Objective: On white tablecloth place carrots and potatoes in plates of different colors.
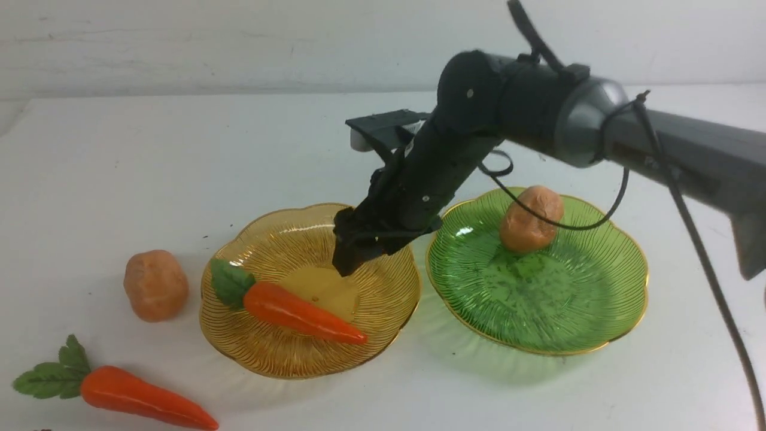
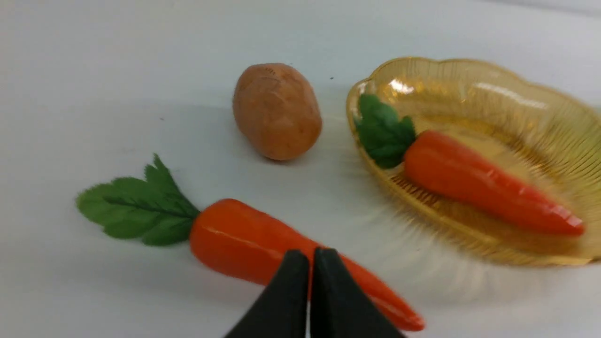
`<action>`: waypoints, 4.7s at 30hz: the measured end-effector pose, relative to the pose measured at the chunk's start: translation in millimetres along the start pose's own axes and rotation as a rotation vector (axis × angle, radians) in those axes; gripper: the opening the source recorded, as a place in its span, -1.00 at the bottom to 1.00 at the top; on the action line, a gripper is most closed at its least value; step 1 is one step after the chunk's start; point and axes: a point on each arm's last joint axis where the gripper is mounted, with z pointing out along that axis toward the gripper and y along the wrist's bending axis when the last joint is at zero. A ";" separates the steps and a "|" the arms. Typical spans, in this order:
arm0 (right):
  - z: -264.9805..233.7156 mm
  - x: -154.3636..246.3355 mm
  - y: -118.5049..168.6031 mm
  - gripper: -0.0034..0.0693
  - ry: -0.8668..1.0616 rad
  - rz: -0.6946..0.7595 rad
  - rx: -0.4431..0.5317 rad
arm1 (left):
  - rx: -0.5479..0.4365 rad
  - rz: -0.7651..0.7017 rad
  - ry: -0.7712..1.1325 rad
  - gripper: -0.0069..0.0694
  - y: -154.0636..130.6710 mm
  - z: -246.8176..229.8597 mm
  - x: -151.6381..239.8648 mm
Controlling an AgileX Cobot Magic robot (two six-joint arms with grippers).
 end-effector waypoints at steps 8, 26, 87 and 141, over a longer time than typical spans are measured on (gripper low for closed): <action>-105.0 -7.5 -9.5 -0.74 -0.178 0.021 0.178 | 0.122 -0.420 -0.140 -0.83 -8.1 -1.5 -14.6; -210.0 229.3 33.9 -0.95 -0.237 0.091 0.455 | -0.150 -0.088 0.884 -0.83 -44.1 70.6 -105.1; -205.3 228.9 29.7 -0.95 -0.288 0.082 0.480 | -0.707 -0.040 1.180 0.61 -16.0 227.8 -58.2; -203.5 227.8 33.9 -0.95 -0.293 0.065 0.431 | -0.053 -0.182 0.890 0.71 -152.9 309.1 -102.6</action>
